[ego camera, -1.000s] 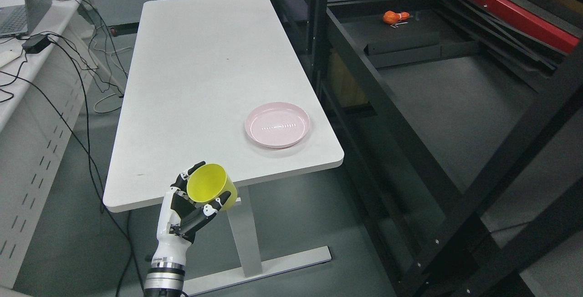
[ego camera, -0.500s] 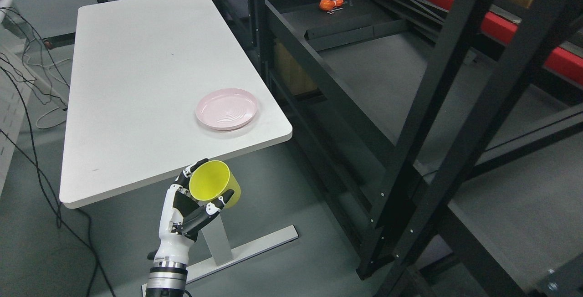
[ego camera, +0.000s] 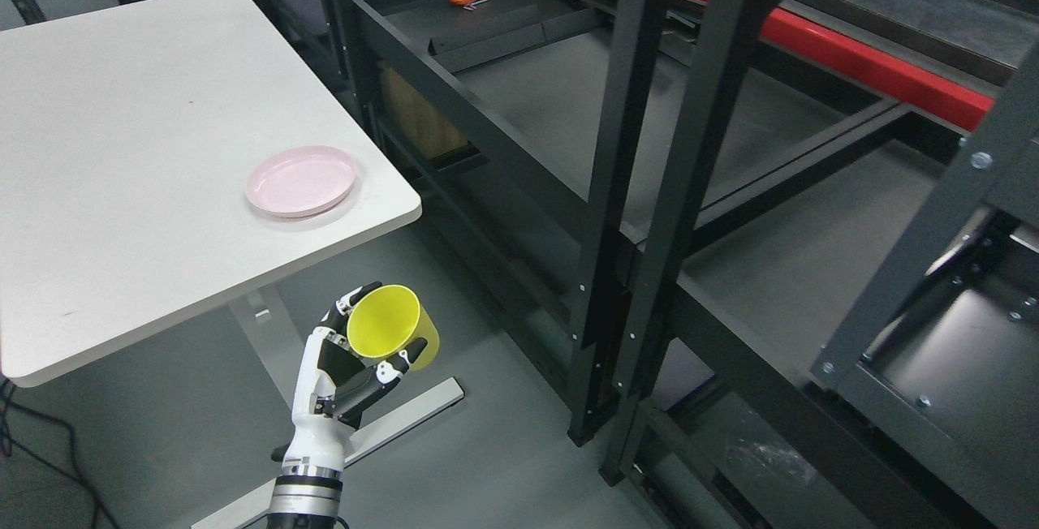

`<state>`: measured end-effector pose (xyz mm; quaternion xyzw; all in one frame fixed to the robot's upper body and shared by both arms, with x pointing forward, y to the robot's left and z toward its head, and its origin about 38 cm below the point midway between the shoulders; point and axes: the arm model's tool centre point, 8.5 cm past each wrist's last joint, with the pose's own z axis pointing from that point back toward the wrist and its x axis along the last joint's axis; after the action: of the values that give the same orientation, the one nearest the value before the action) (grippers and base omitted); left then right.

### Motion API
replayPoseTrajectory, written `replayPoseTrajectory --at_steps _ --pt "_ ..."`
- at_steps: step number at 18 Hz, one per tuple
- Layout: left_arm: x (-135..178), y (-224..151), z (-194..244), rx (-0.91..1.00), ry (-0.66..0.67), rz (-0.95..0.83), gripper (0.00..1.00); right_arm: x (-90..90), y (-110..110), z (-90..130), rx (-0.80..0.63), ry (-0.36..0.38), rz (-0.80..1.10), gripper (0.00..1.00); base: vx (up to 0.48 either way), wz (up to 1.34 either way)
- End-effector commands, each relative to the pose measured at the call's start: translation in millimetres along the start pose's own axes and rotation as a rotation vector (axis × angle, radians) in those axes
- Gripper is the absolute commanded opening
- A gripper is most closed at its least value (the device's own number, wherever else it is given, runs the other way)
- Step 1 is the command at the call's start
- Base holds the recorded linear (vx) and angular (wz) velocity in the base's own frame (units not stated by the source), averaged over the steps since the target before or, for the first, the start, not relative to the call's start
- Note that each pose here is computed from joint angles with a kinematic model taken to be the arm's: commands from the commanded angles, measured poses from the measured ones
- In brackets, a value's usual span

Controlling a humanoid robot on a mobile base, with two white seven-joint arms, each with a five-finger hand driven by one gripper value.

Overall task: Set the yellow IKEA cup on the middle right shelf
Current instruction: 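Hold the cup in the left hand while turning toward the shelving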

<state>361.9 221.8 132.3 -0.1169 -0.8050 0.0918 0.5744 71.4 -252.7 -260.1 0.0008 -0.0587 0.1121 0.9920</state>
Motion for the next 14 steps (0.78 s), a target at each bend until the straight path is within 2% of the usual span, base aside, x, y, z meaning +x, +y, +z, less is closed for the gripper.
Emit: replayPoseTrajectory --at_steps 1,14 --pt "-4.0 -3.3 6.3 -0.024 0.022 -0.008 0.00 -6.0 -10.2 1.0 -0.016 0.008 0.002 0.99 -0.161 -0.38" --pt "-3.1 -11.5 6.4 -0.046 0.018 0.000 0.01 -6.0 -10.2 1.0 -0.016 0.008 0.002 0.99 -0.118 -0.40"
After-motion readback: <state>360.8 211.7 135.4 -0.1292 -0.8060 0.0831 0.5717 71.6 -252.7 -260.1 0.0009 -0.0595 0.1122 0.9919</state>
